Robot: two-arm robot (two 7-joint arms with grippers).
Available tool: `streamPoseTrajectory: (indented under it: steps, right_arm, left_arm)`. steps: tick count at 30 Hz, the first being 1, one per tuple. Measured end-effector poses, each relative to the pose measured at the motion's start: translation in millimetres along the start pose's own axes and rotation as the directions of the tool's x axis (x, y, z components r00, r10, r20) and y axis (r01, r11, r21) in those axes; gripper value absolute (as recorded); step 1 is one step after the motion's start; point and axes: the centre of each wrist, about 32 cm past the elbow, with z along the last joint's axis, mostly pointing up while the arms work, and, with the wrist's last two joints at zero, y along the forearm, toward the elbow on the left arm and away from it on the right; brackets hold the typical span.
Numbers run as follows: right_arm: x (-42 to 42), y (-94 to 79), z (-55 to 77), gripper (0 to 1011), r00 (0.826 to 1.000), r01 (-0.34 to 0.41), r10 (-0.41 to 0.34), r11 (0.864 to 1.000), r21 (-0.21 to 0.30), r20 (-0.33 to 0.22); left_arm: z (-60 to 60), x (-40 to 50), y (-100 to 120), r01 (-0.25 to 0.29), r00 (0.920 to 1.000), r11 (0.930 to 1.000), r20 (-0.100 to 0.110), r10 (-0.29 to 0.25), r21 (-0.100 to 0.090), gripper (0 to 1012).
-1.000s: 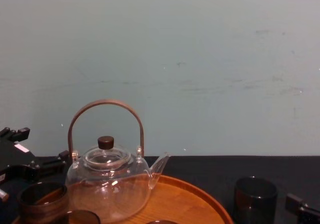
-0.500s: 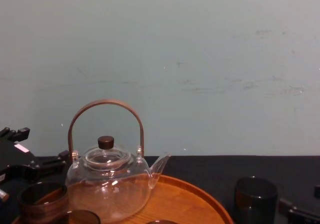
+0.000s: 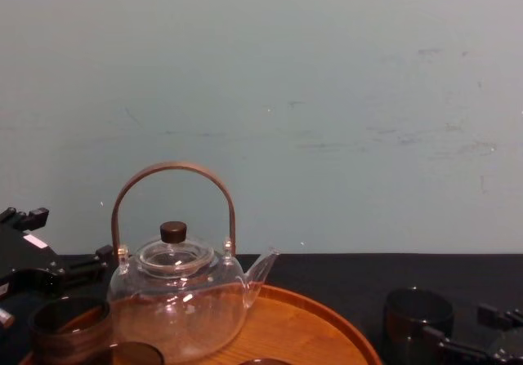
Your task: Pick up the glass from the table and place it on the tray.
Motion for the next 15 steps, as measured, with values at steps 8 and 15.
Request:
streamPoseTrajectory:
  steps: [8,15]
  right_arm:
    - [6.8,9.8,-4.1,1002,1.0,0.003,-0.003,1.0,-0.011,0.004]
    - [12.7,19.5,-7.7,1002,1.0,0.006,-0.006,1.0,-0.017,0.011]
  left_arm:
    - [0.0,0.0,0,0.0,1.0,1.0,0.0,0.0,0.0,1001]
    - [0.0,0.0,0,0.0,1.0,1.0,0.0,0.0,0.0,1001]
